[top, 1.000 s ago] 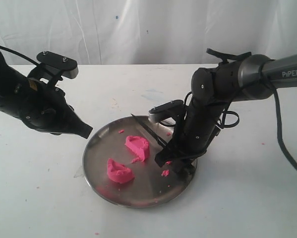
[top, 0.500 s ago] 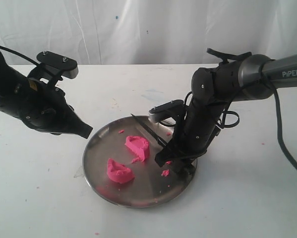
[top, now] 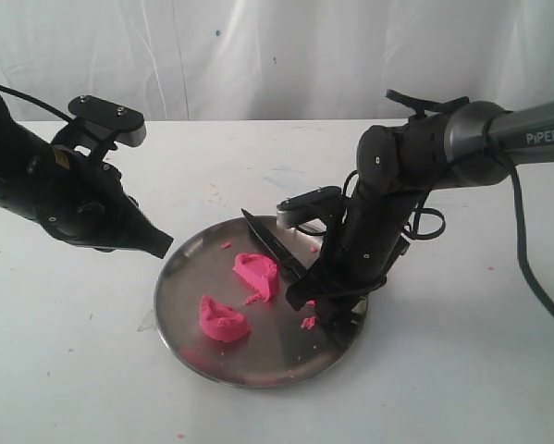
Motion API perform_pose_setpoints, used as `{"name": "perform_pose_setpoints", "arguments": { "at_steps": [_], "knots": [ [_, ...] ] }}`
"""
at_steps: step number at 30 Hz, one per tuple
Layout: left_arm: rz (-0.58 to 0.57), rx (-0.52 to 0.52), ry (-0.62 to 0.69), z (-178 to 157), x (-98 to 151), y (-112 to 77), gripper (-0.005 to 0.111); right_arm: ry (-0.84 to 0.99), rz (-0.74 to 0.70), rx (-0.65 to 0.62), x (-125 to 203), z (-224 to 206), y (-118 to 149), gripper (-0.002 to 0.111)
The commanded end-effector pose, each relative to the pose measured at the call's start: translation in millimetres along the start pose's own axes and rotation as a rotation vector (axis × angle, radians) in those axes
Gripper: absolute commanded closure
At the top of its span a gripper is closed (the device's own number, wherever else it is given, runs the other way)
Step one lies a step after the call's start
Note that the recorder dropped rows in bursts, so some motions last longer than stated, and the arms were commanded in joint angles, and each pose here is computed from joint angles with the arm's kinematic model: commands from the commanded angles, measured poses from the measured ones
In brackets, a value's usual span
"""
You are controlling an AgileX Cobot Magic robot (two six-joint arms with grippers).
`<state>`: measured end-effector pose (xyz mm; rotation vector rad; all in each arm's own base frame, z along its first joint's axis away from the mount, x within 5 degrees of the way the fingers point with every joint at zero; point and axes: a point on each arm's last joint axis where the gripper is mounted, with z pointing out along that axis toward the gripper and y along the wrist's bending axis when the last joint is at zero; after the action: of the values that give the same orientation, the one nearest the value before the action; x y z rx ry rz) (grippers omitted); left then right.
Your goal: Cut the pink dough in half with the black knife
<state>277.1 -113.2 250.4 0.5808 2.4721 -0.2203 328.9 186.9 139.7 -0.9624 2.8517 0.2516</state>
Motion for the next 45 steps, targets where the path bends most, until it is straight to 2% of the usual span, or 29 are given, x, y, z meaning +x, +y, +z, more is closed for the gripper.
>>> {"name": "perform_pose_setpoints", "arguments": {
  "at_steps": [1, 6, 12, 15, 19, 22, 27, 31, 35, 45],
  "knots": [
    [-0.018, 0.008, 0.010, -0.1, 2.3, -0.5, 0.107, 0.005, -0.008, 0.002, 1.2, 1.4, -2.0, 0.072],
    [-0.018, 0.008, 0.010, -0.1, 2.3, -0.5, 0.107, -0.022, -0.015, 0.003, -5.6, -11.6, -0.9, 0.072],
    [-0.032, 0.016, 0.009, -0.1, 2.2, -1.3, 0.107, -0.036, -0.058, 0.039, -6.2, -52.2, 2.1, 0.072],
    [-0.048, 0.026, 0.007, -0.2, 2.0, -2.2, 0.107, -0.045, -0.004, 0.042, -1.8, -70.7, 5.3, 0.073],
    [-0.050, 0.027, 0.007, -0.2, 1.9, -2.3, 0.107, 0.018, 0.051, -0.048, 9.2, -82.6, 18.1, 0.073],
    [-0.050, 0.027, 0.009, -0.2, 2.1, -2.3, 0.107, 0.076, 0.020, -0.149, 20.6, -71.2, 33.9, 0.076],
    [-0.050, 0.028, 0.014, -0.2, 2.6, -2.4, 0.107, 0.165, -0.095, -0.230, 41.1, -41.9, 68.2, 0.108],
    [-0.050, 0.028, 0.014, -0.2, 2.6, -2.4, 0.107, 0.192, -0.209, -0.248, 47.8, -35.2, 98.7, 0.108],
    [-0.050, 0.029, 0.015, -0.2, 2.7, -2.5, 0.107, 0.184, -0.252, -0.221, 52.4, -24.9, 109.9, 0.108],
    [-0.032, 0.030, 0.019, -0.2, 3.0, -2.6, 0.107, 0.112, -0.261, -0.118, 47.1, 3.8, 98.6, 0.108]
  ]
}}
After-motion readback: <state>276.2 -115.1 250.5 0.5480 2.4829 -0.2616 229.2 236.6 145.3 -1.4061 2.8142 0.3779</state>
